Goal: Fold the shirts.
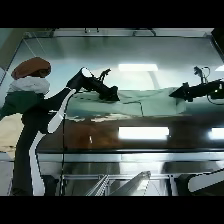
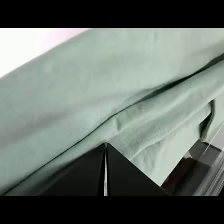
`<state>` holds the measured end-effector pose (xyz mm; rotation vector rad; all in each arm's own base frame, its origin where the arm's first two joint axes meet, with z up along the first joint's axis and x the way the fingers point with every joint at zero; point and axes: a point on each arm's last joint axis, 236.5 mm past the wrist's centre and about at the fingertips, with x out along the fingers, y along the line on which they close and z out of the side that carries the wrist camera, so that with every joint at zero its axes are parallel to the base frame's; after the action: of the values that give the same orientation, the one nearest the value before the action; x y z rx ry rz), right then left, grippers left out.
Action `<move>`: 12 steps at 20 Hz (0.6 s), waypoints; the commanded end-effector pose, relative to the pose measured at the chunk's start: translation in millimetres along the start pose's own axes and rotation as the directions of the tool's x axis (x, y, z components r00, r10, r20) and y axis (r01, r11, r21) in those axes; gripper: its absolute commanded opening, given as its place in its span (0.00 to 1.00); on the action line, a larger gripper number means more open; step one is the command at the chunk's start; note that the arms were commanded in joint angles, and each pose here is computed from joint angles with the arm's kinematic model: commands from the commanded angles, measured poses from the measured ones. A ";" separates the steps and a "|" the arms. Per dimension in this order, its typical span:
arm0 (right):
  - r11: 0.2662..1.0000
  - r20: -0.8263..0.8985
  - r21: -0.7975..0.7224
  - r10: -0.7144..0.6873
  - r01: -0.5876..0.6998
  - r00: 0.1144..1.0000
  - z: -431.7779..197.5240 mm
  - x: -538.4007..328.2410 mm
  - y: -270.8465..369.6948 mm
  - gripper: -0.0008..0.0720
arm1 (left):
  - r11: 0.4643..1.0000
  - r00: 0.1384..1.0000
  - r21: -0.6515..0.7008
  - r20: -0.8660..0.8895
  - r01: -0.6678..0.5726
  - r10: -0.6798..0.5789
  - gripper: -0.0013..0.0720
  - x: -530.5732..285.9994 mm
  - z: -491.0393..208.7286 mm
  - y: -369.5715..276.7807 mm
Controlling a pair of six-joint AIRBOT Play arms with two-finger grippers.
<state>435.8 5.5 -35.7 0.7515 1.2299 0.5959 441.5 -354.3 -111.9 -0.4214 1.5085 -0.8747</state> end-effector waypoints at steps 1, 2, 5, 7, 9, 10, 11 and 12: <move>1.000 0.050 -0.017 0.001 0.000 0.999 2.5 -37.6 9.8 0.04 | 0.991 0.991 0.023 0.006 0.130 -0.130 0.02 10.2 -1.2 -51.4; 1.000 0.070 -0.021 -0.006 0.008 0.998 4.4 -51.5 11.1 0.04 | 0.967 0.968 0.080 0.050 0.240 -0.245 0.02 -9.6 9.1 -84.8; 0.996 0.126 0.025 -0.090 0.088 0.988 10.2 -104.8 6.1 0.04 | 0.937 0.947 0.237 0.133 0.257 -0.294 0.02 -96.3 21.5 -122.8; 0.990 0.157 0.046 -0.136 0.130 0.978 11.1 -133.6 9.9 0.04 | 0.953 0.970 0.255 0.135 0.166 -0.205 0.02 -150.4 11.0 -103.4; 0.994 0.176 0.043 -0.106 0.100 0.979 13.1 -137.2 33.8 0.04 | 0.965 0.971 0.230 0.168 0.128 -0.168 0.02 -198.7 2.5 -88.8; 0.998 0.175 0.009 -0.056 0.055 0.983 16.3 -128.5 58.0 0.04 | 0.969 0.964 0.212 0.204 0.125 -0.169 0.02 -219.2 0.3 -84.8; 0.999 0.166 -0.044 0.014 -0.007 0.986 20.2 -113.7 89.9 0.04 | 0.975 0.958 0.190 0.239 0.116 -0.161 0.02 -238.0 -4.2 -78.9; 0.993 0.147 -0.095 0.086 -0.073 0.985 22.9 -94.5 123.3 0.04 | 0.979 0.952 0.172 0.265 0.110 -0.153 0.02 -252.9 -10.4 -74.3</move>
<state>426.5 -46.5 81.1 0.7304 1.0896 0.5037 460.7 -265.9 88.8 -0.4959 1.1810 -1.0454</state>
